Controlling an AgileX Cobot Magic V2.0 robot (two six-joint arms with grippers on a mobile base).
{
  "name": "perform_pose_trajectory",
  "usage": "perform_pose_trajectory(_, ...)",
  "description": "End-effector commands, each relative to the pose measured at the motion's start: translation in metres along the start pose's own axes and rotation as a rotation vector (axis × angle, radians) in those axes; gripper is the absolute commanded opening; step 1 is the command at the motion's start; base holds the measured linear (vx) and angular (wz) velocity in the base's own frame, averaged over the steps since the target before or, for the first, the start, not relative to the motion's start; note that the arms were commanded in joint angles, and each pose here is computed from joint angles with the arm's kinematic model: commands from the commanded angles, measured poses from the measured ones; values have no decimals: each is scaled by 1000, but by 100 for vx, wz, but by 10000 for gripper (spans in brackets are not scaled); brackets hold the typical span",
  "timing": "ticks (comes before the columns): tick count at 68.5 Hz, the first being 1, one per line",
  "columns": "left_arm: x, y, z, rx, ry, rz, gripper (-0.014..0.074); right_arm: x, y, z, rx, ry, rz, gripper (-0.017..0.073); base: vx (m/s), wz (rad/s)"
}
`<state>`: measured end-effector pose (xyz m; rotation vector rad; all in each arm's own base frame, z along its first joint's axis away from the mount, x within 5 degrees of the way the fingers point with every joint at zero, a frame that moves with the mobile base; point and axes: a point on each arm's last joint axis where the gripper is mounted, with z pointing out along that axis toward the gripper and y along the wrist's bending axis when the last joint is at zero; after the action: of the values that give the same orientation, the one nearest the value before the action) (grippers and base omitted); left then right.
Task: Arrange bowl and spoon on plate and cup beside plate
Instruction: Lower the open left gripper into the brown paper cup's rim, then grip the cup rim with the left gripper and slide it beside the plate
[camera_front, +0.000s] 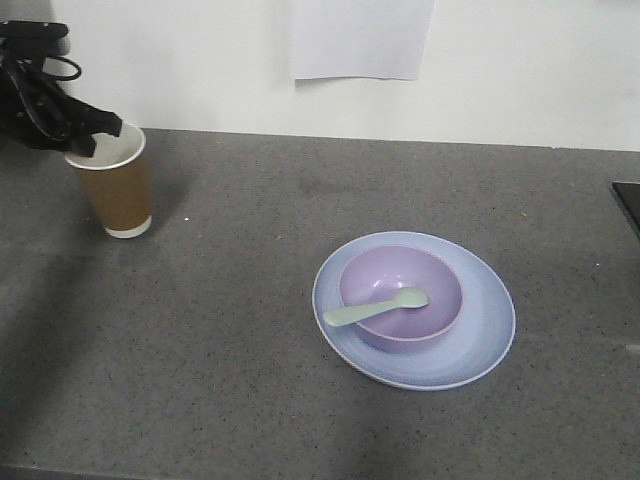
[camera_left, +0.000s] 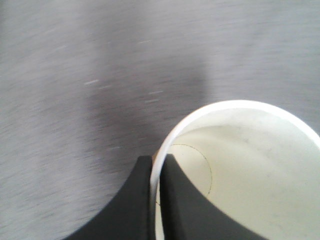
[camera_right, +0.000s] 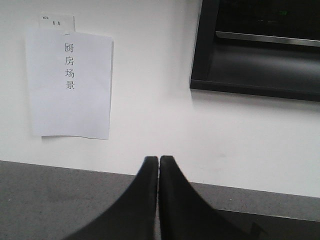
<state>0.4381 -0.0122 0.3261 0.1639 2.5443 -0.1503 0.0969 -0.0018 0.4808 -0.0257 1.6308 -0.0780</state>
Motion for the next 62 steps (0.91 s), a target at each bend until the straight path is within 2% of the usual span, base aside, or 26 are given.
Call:
perform_pose_trajectory(1, -13, -42, -43, 97, -122, 91, -8, -12, -1, -2, 0, -90, -24, -3, 0, 0)
perform_pose_trajectory(21, 1, -135, -44, 232, -60, 294, -3, -12, -1, -2, 0, -90, -24, -3, 0, 0)
perform_pose_trajectory(30, 8, -168, -46, 279, -61, 359, 1, -12, -1, -2, 0, -90, -24, -3, 0, 0)
perform_pose_trajectory(37, 13, -182, -46, 286, -53, 390, 1, -12, -1, -2, 0, -89, -24, -3, 0, 0)
perform_pose_trajectory(45, 15, -191, -46, 298, -45, 365, 3, -12, -1, -2, 0, -89, -24, -3, 0, 0)
perform_pose_trajectory(62, 17, -194, -37, 299, -28, 363, 3, -12, -1, -2, 0, -89, -24, -3, 0, 0)
